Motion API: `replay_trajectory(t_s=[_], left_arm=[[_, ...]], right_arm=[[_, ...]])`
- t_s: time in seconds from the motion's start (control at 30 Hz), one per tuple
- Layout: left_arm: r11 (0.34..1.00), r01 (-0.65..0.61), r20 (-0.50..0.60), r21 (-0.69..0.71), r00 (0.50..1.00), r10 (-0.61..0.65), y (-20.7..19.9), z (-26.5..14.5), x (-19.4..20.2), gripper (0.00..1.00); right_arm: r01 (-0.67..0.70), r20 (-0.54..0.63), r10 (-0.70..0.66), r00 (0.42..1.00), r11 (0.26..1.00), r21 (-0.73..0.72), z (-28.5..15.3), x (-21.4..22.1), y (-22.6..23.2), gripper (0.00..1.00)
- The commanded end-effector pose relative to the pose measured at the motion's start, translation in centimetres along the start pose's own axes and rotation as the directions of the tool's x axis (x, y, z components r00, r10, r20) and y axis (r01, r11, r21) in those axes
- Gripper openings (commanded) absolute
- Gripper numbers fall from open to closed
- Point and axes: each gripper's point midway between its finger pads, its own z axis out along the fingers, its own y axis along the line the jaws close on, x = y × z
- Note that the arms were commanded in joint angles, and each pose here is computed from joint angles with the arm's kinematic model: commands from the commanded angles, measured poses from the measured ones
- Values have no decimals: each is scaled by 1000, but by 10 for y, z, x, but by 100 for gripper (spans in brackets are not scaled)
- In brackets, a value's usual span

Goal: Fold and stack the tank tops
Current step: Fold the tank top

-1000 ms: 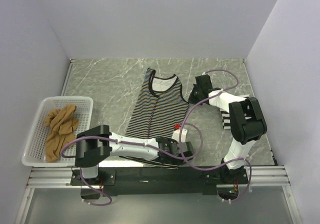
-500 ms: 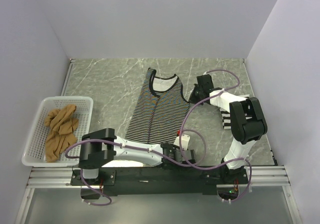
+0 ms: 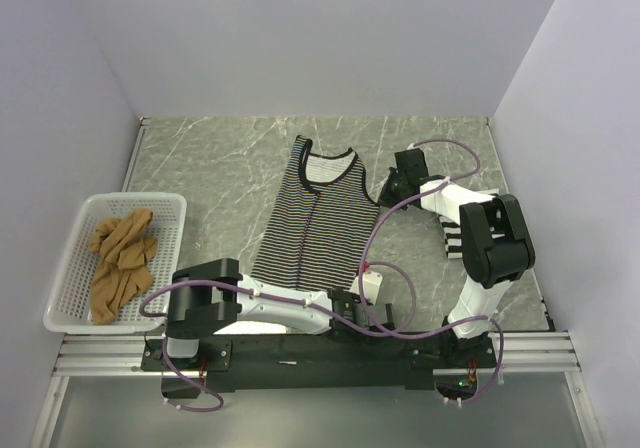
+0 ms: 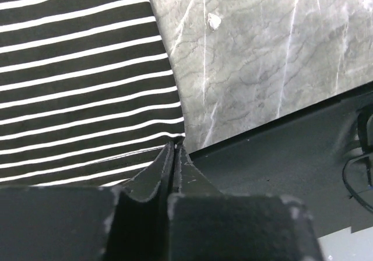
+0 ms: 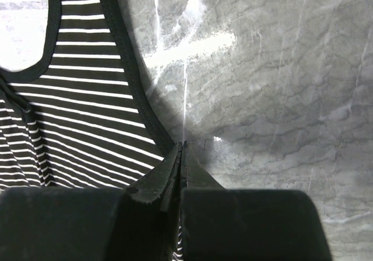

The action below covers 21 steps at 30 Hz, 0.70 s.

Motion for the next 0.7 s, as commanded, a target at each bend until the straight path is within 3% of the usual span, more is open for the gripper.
replay_trajectory(t_s=[0.0,0.23,0.4,0.67], left_arm=[[1000,12,56,29,998,-13,-9,-11,-11,1],[970,99,122,223,984,-128,-15,-49,-32,1],[949,197,112,247,967,-230,10,-46,-34,1],[877,400,109,267,891,-440,58,-48,-45,0]], right_arm=[[0,64,1,998,1000,-5,-9,-22,3,0],[28,101,-33,994,998,56,-22,-40,-5,0],[50,109,-55,993,998,44,-31,-50,6,0],[80,110,-81,991,997,11,-30,-61,35,0]])
